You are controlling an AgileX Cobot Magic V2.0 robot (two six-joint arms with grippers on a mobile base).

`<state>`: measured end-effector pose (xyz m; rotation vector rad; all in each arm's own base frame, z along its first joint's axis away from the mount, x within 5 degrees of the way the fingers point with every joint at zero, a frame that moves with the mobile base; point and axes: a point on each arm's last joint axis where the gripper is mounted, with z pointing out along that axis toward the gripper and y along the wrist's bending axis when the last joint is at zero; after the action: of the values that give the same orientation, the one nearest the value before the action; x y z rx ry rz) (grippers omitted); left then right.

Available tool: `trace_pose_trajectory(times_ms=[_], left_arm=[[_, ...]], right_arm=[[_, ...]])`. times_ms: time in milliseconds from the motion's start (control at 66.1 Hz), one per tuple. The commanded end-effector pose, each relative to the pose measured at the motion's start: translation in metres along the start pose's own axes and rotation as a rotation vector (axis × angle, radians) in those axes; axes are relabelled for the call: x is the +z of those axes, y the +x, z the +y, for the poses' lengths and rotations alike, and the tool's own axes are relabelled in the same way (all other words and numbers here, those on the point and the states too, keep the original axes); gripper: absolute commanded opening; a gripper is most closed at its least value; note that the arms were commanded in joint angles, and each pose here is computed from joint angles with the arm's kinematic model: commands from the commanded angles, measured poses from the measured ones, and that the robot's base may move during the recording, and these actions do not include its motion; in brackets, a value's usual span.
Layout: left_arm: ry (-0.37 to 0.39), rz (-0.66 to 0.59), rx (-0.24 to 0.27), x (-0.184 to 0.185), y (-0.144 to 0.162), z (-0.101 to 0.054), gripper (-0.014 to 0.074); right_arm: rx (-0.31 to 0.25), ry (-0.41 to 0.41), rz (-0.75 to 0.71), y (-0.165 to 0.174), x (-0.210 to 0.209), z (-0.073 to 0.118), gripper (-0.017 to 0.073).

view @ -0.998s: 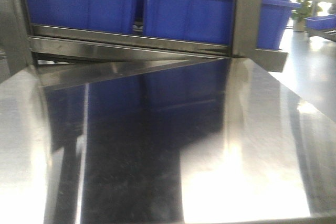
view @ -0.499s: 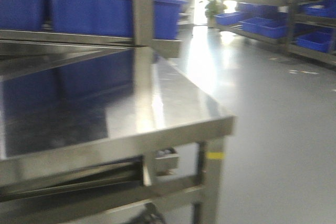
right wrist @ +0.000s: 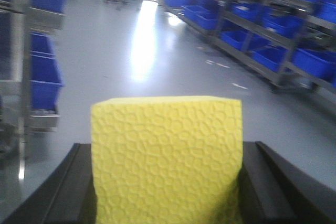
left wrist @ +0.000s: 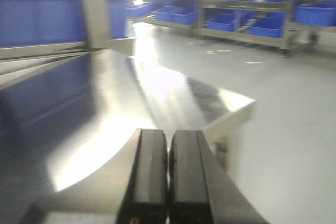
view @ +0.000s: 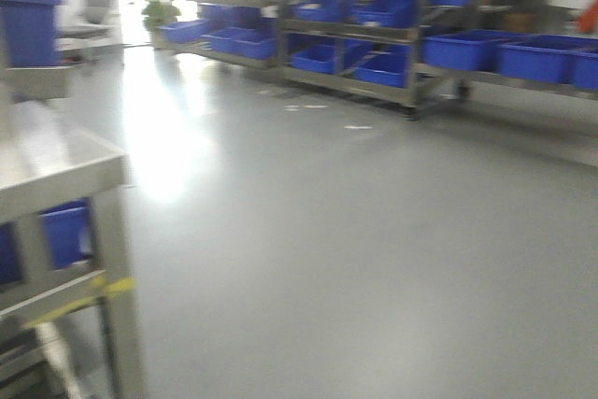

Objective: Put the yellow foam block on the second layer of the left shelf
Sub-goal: 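Drive the base away from the table toward the bin shelf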

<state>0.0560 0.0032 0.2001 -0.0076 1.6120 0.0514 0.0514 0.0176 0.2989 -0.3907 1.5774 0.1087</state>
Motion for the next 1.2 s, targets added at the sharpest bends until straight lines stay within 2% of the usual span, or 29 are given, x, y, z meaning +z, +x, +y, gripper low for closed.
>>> trace_pose_trajectory(times_ms=[0, 1180], left_arm=[[0.018, -0.075, -0.003, 0.0, 0.0001, -0.0018, 0.0136], [0.018, -0.075, -0.003, 0.0, 0.0001, -0.0018, 0.0136]], right_arm=[[0.003, 0.032, -0.11, -0.0172, -0.002, -0.0039, 0.0267], [0.003, 0.031, -0.106, -0.0168, -0.002, -0.0038, 0.0267]])
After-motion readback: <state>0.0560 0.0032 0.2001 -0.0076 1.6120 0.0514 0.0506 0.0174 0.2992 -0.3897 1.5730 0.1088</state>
